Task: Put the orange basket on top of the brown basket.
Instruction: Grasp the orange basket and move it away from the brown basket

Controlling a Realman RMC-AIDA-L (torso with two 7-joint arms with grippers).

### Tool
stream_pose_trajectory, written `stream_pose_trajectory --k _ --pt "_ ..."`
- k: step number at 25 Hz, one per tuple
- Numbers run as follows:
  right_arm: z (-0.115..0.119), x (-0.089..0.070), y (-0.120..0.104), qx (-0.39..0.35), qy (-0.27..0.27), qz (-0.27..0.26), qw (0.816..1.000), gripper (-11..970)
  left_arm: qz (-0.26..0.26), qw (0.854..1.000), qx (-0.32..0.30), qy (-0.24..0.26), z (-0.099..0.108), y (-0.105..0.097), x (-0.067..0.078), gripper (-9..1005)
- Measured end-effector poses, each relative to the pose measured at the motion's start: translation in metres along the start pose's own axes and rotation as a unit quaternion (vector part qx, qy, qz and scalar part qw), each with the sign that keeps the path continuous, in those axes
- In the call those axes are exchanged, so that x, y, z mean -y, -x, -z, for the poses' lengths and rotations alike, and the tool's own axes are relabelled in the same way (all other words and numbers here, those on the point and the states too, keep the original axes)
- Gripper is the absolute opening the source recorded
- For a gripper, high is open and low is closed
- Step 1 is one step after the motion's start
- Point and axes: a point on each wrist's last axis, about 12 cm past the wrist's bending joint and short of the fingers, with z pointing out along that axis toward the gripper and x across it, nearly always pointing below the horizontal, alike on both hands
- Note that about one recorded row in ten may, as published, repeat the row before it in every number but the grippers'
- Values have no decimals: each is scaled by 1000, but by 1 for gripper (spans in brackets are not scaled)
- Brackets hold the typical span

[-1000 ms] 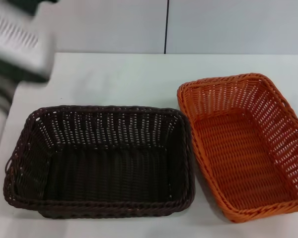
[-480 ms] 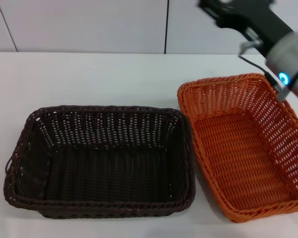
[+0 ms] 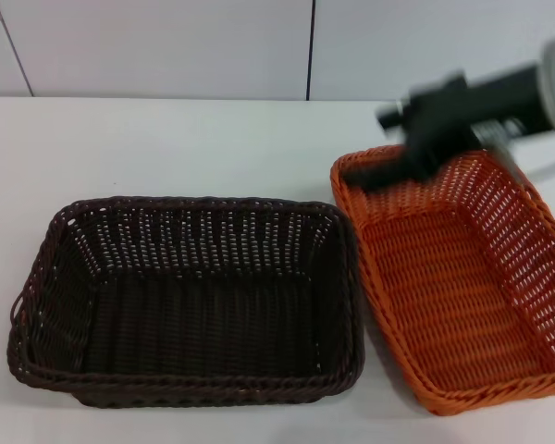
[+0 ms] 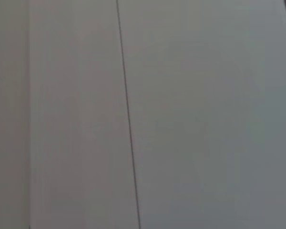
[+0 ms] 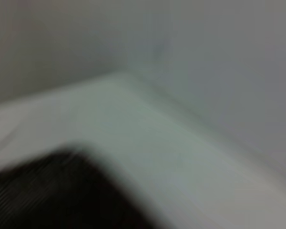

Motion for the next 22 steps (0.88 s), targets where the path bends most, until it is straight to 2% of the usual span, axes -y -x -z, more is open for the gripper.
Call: stream_pose_trajectory --k 4,11,17,22 --pt "19 -8 -19 -106 82 35 990 817 0 1000 -2 2 -1 -1 0 672" --pt "33 -8 -52 -196 139 24 971 816 7 999 -34 13 -2 -8 -1 671" --pt "25 -13 -65 -234 160 15 959 816 9 999 -41 8 -5 -9 4 671" --pt "8 -14 -77 -279 162 12 947 816 13 999 -42 5 -7 -10 6 671"
